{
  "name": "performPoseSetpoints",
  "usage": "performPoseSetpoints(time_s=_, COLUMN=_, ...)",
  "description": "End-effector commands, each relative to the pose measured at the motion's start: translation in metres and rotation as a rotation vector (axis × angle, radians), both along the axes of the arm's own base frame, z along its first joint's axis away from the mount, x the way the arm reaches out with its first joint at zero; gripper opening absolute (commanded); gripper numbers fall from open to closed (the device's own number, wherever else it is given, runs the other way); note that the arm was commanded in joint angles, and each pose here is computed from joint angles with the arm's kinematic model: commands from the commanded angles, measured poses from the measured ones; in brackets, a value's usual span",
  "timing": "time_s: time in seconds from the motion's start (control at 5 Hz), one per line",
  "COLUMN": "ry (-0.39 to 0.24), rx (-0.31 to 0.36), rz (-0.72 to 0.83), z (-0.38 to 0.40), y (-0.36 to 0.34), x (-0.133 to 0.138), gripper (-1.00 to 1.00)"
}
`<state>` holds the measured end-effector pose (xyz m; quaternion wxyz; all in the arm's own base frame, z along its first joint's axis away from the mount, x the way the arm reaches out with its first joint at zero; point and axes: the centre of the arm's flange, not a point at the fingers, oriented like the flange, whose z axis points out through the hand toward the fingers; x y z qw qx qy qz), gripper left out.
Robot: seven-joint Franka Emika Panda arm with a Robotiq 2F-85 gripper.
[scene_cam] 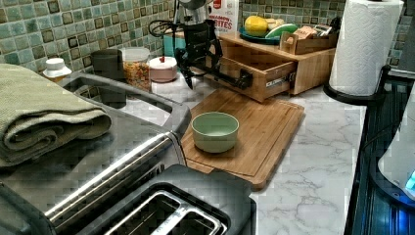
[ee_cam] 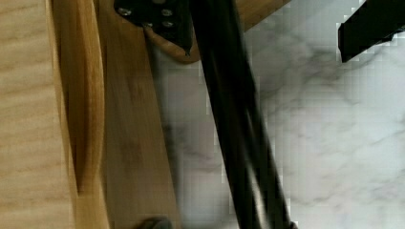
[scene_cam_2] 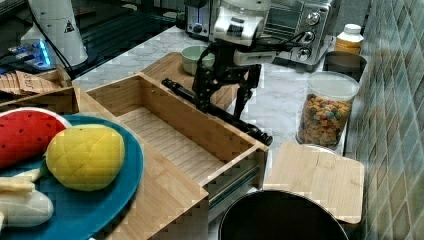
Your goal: Open the drawer.
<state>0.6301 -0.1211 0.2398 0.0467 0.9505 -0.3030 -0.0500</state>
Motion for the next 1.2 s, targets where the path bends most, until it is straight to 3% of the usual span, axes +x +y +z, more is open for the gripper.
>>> performPoseSetpoints(time_s=0.2, ry=-0.103, rx=0.096, rz=0.012, z=0.027, y=0.164, x=0.03, gripper=1.0)
performPoseSetpoints(time_s=0.4, ry=-0.114, rx=0.104, rz=-0.054, z=0.027, y=0.175, x=0.033, gripper=1.0)
performPoseSetpoints(time_s=0.6, ry=-0.141, rx=0.161, rz=-0.054, z=0.024, y=0.177, x=0.037, gripper=1.0)
performPoseSetpoints(time_s=1.2, ry=-0.141, rx=0.161, rz=-0.054, z=0.024, y=0.177, x=0.037, gripper=1.0)
